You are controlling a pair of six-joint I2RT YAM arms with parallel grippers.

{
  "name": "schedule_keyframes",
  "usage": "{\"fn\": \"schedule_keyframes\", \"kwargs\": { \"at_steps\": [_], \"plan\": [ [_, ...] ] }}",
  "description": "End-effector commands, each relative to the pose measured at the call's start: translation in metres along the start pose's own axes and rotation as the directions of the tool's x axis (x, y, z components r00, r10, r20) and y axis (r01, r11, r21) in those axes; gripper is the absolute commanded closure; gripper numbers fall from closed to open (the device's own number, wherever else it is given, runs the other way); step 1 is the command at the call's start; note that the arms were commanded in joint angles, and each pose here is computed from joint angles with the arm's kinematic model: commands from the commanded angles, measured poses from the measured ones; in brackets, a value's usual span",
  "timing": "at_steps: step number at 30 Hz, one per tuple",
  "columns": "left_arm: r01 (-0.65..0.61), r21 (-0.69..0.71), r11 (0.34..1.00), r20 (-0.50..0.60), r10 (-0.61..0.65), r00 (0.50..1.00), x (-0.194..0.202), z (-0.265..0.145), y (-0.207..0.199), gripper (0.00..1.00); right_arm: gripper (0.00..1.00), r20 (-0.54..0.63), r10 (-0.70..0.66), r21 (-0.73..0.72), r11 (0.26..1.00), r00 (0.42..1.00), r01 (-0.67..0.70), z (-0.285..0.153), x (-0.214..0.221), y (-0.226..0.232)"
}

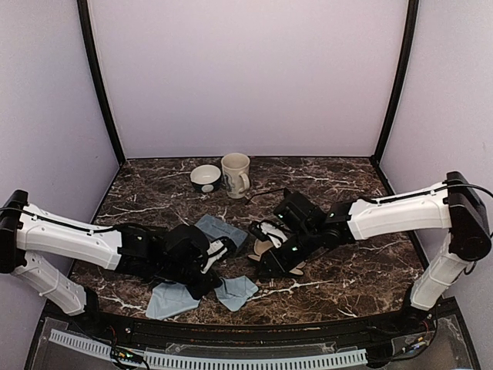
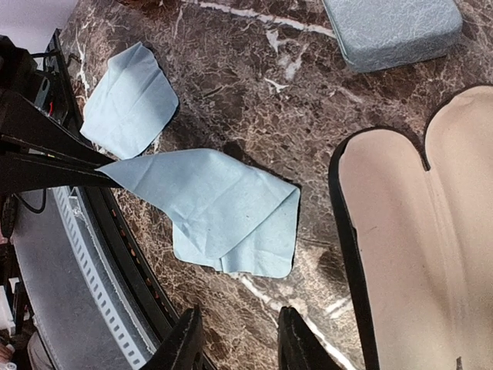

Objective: Organize the sunglasses
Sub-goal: Place the glasses cleaning cloth at the center of the board.

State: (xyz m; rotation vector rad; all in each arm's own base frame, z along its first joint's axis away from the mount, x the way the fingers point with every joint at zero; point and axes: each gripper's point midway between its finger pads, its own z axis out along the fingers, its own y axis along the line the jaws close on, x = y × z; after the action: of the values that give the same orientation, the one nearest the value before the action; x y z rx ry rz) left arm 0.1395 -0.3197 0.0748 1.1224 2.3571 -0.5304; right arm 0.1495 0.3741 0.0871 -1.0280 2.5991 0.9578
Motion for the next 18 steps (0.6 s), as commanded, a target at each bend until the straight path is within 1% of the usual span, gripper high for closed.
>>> {"fn": "schedule_keyframes", "kwargs": {
  "at_steps": [1, 4, 8, 13, 18],
  "plan": [
    [0.060, 0.025, 0.998, -0.023, -0.060, 0.998, 0.007, 0.003, 0.002, 1.00, 0.64, 0.092, -0.056, -0.056, 0.997, 0.994, 0.062, 0.004, -0.008, 0.018],
    [0.120, 0.042, 0.992, -0.026, -0.119, 0.993, 0.009, 0.003, 0.006, 1.00, 0.63, 0.121, -0.066, -0.065, 0.995, 0.990, 0.074, 0.012, -0.008, 0.026],
    [0.189, 0.062, 0.980, -0.038, -0.186, 0.982, 0.015, 0.004, 0.010, 1.00, 0.61, 0.127, -0.032, -0.055, 0.998, 0.991, 0.040, 0.025, -0.008, 0.024],
    [0.241, 0.037, 0.970, -0.046, -0.239, 0.970, 0.021, 0.003, 0.023, 1.00, 0.61, 0.084, 0.013, 0.061, 0.998, 0.996, -0.018, 0.039, -0.005, 0.000],
    [0.247, 0.020, 0.969, -0.045, -0.246, 0.968, 0.022, 0.004, 0.028, 1.00, 0.63, 0.039, 0.032, 0.152, 0.988, 0.999, -0.037, 0.047, 0.002, -0.018]
  ]
}}
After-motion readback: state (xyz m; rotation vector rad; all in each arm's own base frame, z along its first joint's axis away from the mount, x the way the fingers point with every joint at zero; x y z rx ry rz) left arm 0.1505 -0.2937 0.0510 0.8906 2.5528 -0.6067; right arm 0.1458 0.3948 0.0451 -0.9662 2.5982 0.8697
